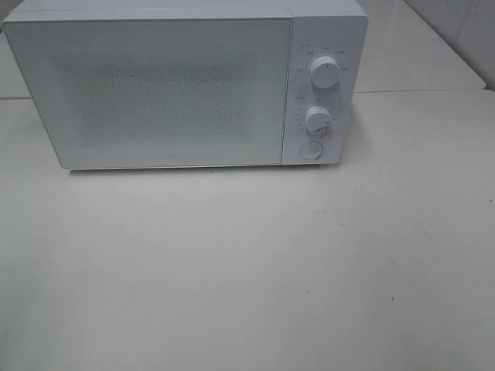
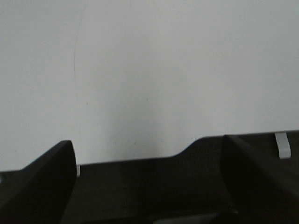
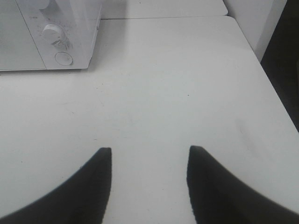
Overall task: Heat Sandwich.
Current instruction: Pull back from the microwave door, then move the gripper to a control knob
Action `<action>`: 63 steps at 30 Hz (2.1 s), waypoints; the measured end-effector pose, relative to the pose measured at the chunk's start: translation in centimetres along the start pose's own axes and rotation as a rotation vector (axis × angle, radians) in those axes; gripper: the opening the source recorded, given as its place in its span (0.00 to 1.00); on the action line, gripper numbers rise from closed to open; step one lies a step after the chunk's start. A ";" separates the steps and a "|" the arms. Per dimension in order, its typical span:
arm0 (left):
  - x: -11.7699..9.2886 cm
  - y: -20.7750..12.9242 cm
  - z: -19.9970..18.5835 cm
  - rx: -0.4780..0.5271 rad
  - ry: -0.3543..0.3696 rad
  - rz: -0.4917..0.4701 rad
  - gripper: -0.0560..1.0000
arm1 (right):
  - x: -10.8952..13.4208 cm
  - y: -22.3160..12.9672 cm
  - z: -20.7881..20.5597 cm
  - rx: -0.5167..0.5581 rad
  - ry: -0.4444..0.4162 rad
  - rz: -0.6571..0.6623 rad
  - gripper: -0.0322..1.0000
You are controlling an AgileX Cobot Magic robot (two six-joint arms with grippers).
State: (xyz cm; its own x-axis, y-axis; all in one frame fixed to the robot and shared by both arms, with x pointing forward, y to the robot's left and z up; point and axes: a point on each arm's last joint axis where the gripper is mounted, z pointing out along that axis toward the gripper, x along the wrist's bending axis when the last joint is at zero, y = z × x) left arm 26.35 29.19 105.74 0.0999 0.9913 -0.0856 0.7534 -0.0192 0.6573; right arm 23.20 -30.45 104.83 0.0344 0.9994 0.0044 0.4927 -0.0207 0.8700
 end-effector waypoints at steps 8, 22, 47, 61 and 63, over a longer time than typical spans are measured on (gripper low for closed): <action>0.0 -2.7 -2.4 -0.337 -0.003 0.023 0.79 | 0.0 0.0 0.0 0.000 0.009 -0.005 0.52; 0.0 -2.6 -2.1 -0.377 -0.006 0.021 0.77 | 0.0 0.0 0.0 0.000 0.041 -0.023 0.52; -0.1 -2.6 -2.1 -0.385 0.051 -0.028 0.77 | 0.0 0.0 0.0 0.000 0.050 -0.028 0.52; -0.1 -2.6 -2.1 -0.385 0.051 -0.028 0.77 | 0.0 0.0 0.0 0.000 0.050 -0.028 0.52; -0.1 -2.6 -2.1 -0.385 0.051 -0.028 0.77 | 0.0 0.0 0.0 0.000 0.050 -0.028 0.52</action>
State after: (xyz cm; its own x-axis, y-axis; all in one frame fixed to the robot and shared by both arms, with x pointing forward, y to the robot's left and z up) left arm 23.02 29.39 105.55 0.0432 0.9962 -0.0762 0.4551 0.0482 0.8891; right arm 23.23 -30.49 104.83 -0.0226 0.9997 0.0044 0.4931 0.0074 0.8700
